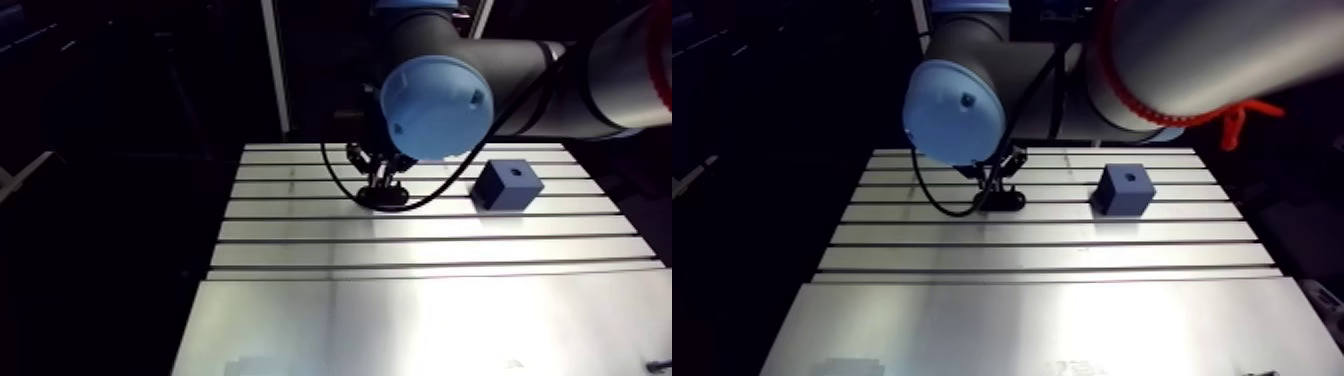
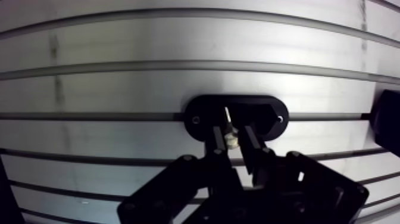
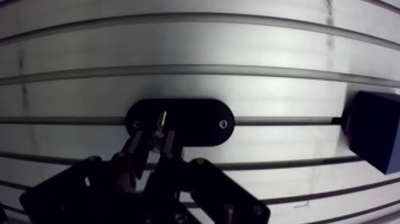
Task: Pick up the M10 bolt and insert it into the hex recess until seated.
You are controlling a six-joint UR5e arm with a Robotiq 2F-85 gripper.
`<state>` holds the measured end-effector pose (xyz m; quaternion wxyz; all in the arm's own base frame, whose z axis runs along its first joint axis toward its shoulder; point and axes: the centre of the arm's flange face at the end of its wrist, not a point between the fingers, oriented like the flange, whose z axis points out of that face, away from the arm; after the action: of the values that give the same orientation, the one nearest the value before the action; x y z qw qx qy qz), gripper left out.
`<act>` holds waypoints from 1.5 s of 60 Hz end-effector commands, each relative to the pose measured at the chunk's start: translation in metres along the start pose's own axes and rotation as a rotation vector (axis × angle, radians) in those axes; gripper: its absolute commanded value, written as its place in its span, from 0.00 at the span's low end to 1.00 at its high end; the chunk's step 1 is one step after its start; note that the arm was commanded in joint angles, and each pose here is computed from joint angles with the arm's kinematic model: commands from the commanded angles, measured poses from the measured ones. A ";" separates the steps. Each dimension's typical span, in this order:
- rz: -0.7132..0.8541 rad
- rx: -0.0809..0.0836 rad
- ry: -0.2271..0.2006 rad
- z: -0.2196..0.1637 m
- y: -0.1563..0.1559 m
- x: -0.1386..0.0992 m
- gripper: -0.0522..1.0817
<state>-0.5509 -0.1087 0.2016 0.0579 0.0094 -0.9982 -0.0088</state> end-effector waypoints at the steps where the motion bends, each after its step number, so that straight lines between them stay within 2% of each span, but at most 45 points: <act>1: -0.001 0.000 0.002 -0.001 0.000 0.000 0.73; 12: 0.002 -0.002 0.002 -0.002 0.002 0.000 0.74; 28: 0.005 0.004 0.037 -0.024 0.004 0.003 0.75; 34: 0.005 0.003 0.061 -0.049 0.006 0.007 0.76; 42: 0.001 0.008 0.067 -0.080 0.005 0.014 0.76; 51: -0.040 0.008 0.050 -0.113 0.008 0.025 0.76; 58: -0.087 0.001 0.041 -0.153 0.023 0.041 0.76; 64: -0.170 0.000 0.013 -0.183 0.036 0.052 0.77; 67: -0.256 0.003 -0.022 -0.200 0.053 0.059 0.78; 68: -0.256 0.003 -0.022 -0.200 0.053 0.059 0.78; 69: -0.305 0.007 -0.042 -0.207 0.063 0.060 0.78; 70: -0.305 0.007 -0.042 -0.207 0.063 0.060 0.78; 72: -0.397 0.027 -0.087 -0.218 0.090 0.064 0.78; 73: -0.397 0.027 -0.087 -0.218 0.090 0.064 0.78; 74: -0.437 0.039 -0.117 -0.221 0.107 0.064 0.78; 75: -0.437 0.039 -0.117 -0.221 0.107 0.064 0.78; 77: -0.519 0.065 -0.158 -0.222 0.133 0.062 0.79; 79: -0.556 0.069 -0.167 -0.223 0.142 0.063 0.79; 84: -0.600 0.055 -0.182 -0.223 0.162 0.067 0.81; 85: -0.615 0.042 -0.200 -0.220 0.171 0.070 0.81; 86: -0.615 0.042 -0.200 -0.220 0.171 0.070 0.81; 87: -0.628 0.020 -0.215 -0.219 0.178 0.072 0.81; 88: -0.628 0.020 -0.215 -0.219 0.178 0.072 0.81; 89: -0.632 0.002 -0.229 -0.218 0.183 0.073 0.81; 90: -0.632 0.002 -0.229 -0.218 0.183 0.073 0.81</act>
<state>-0.5862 -0.0558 0.3739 0.0434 0.1248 -0.9911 -0.0151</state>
